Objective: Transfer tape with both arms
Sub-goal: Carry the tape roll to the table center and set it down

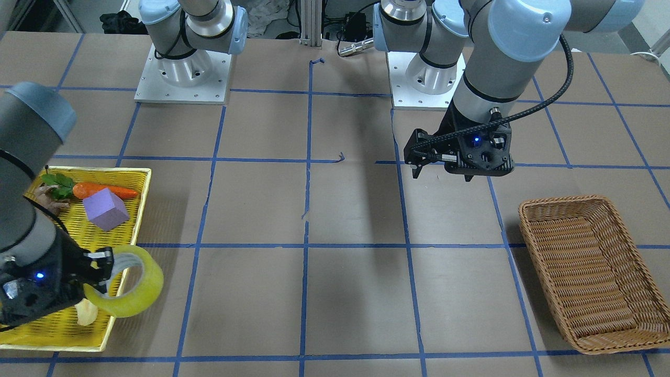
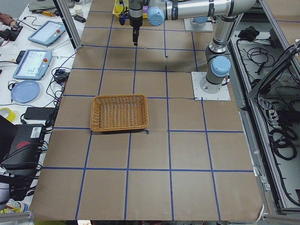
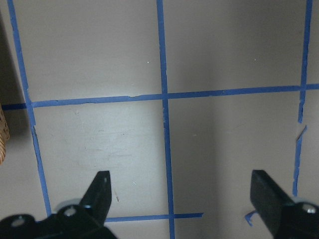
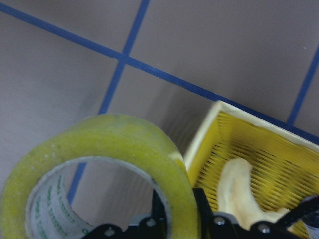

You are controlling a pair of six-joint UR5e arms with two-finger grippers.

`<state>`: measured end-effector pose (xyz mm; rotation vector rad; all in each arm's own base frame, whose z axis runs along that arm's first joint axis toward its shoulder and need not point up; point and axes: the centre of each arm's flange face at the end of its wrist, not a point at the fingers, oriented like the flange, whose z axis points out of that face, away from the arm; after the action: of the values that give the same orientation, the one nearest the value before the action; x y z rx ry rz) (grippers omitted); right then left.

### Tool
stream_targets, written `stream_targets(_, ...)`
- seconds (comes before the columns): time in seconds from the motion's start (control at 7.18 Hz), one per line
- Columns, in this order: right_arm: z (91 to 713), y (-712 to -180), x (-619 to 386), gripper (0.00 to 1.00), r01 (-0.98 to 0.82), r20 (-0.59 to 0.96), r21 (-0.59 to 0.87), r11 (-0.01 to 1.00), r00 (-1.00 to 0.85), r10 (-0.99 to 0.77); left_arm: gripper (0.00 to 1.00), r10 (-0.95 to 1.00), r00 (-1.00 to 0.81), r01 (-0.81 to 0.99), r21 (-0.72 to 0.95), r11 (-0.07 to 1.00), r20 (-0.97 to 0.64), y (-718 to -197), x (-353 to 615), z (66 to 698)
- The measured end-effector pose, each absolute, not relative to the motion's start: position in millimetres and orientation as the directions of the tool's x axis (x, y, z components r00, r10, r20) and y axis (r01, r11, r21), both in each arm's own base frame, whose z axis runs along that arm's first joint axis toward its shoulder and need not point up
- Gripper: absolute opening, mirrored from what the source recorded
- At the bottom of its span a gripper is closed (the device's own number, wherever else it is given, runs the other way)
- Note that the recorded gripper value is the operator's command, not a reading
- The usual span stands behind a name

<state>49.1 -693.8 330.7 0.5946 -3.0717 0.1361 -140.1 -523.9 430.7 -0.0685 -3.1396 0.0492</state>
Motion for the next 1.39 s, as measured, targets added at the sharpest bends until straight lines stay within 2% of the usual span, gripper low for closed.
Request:
stream_targets(0.56, 262, -731, 210, 0.0, -0.216, -0.02, -0.054, 0.975, -0.976, -0.217, 1.0, 0.047, -0.999, 0.047, -0.029, 0.998, 0.001, -524, -140, 429)
stream_targets(1.11, 225, -741, 290, 0.0, -0.131, -0.035, -0.048, 0.99, -0.991, -0.132, 1.0, 0.052, -0.999, 0.052, -0.026, 0.998, -0.006, -524, -137, 428)
stream_targets(1.25, 220, -739, 300, 0.71, -0.123, -0.035, -0.042, 0.991, -0.992, -0.125, 1.0, 0.052, -0.999, 0.053, -0.026, 0.998, -0.007, -524, -137, 427)
stream_targets(1.39, 216, -737, 307, 1.0, -0.121, -0.035, -0.038, 0.992, -0.992, -0.123, 1.0, 0.052, -0.999, 0.053, -0.025, 0.998, -0.008, -524, -137, 427)
